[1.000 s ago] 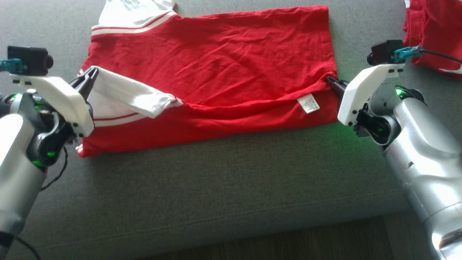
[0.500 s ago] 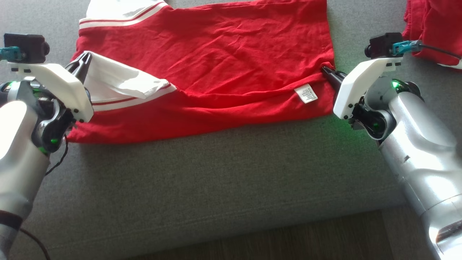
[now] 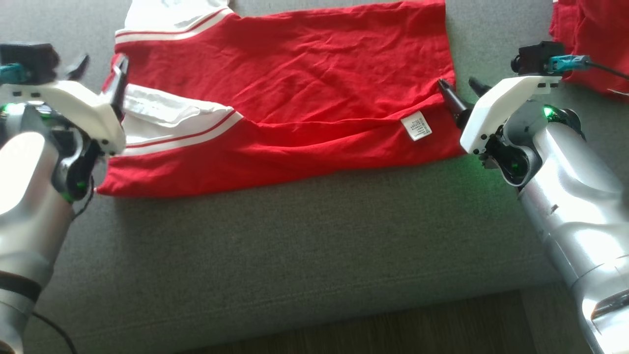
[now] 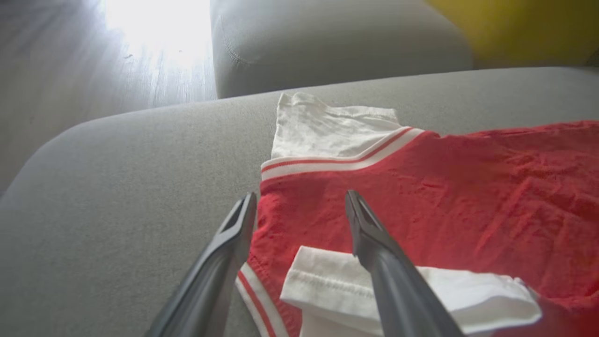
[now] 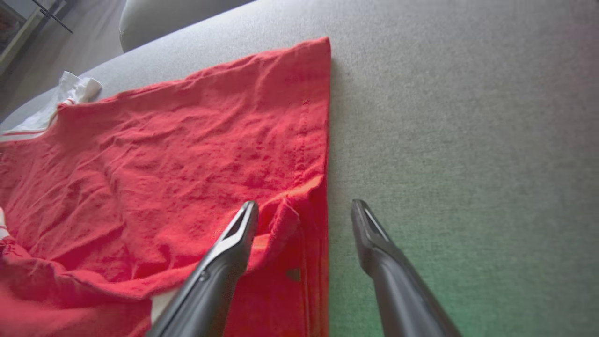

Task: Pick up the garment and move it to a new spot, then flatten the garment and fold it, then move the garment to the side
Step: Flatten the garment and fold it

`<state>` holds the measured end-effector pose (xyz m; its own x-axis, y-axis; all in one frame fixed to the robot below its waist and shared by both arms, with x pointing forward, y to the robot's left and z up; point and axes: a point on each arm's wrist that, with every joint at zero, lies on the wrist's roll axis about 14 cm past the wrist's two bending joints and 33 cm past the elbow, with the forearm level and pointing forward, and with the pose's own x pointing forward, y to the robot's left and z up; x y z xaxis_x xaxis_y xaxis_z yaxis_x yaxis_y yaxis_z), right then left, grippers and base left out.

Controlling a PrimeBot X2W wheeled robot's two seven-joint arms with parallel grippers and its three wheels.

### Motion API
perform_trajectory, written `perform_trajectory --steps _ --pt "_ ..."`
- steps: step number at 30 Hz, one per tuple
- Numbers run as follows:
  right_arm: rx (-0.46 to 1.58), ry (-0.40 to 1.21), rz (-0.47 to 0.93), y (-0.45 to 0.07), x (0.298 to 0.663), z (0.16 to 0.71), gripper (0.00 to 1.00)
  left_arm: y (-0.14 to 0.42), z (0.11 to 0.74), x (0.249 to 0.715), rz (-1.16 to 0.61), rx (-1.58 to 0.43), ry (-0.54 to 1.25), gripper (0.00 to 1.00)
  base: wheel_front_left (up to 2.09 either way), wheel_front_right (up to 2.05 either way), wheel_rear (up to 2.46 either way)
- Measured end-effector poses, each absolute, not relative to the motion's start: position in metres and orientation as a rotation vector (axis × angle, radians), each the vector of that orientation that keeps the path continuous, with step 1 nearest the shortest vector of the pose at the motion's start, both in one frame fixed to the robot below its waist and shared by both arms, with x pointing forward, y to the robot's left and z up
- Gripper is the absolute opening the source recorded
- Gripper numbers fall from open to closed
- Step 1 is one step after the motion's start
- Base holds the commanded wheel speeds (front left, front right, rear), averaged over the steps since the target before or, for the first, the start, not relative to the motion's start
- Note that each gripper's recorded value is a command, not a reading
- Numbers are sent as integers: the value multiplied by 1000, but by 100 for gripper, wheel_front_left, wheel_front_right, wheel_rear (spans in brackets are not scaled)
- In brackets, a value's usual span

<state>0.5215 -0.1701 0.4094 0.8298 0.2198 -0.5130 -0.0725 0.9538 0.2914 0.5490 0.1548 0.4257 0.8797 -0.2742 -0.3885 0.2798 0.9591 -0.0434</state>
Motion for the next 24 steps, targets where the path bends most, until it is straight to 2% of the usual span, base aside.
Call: perform_trajectory --steps 6,10,19,24 --pt "245 408 124 -182 528 442 100 166 484 560 -212 -10 155 100 0 0 0" --pt "230 319 114 -186 528 461 100 169 505 553 -181 -41 78 100 0 0 0" --pt "131 157 122 -186 499 479 100 186 538 489 -62 -137 -62 100 0 0 0" --pt "157 19 105 -176 479 503 100 187 523 437 5 -223 -56 100 0 0 0"
